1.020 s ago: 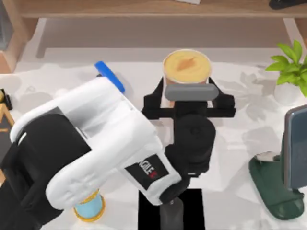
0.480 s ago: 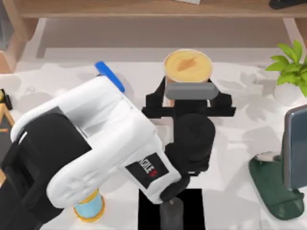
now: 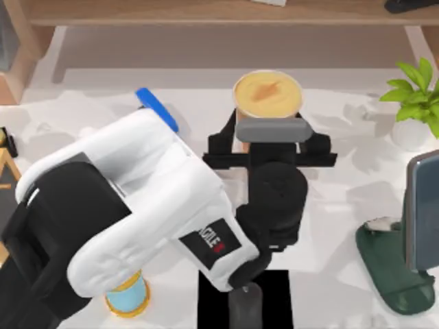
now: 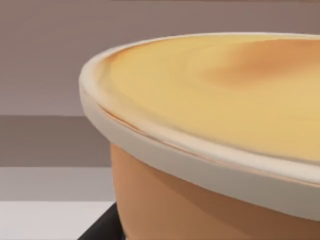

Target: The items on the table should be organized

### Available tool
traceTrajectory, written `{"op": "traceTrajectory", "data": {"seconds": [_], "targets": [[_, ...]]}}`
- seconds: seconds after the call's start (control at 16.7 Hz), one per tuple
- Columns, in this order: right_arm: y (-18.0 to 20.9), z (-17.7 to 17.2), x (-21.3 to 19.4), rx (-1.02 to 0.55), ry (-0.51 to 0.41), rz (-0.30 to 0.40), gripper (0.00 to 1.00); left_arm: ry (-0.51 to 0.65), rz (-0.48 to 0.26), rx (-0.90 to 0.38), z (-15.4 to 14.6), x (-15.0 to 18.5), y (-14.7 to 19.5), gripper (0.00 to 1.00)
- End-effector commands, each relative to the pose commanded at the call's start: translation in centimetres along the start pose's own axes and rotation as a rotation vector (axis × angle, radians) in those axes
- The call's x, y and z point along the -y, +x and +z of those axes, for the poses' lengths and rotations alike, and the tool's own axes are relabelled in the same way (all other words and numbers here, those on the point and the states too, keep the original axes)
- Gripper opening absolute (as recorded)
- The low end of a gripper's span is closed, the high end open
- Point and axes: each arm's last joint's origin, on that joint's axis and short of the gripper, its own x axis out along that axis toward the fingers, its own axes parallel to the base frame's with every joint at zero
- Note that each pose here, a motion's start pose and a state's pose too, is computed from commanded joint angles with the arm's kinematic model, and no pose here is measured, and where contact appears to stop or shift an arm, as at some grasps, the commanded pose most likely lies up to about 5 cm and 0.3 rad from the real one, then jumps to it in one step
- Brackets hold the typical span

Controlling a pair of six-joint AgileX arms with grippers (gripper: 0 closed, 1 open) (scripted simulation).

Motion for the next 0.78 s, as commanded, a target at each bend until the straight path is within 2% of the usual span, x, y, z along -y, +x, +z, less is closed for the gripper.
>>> {"op": "traceTrajectory", "data": {"seconds": [0.78], "targets": [[0.00, 0.00, 0.00, 0.000, 0.000, 0.000, 1.00, 0.001, -0.002, 0.000, 0.59, 0.08, -0.09, 0.00]]}}
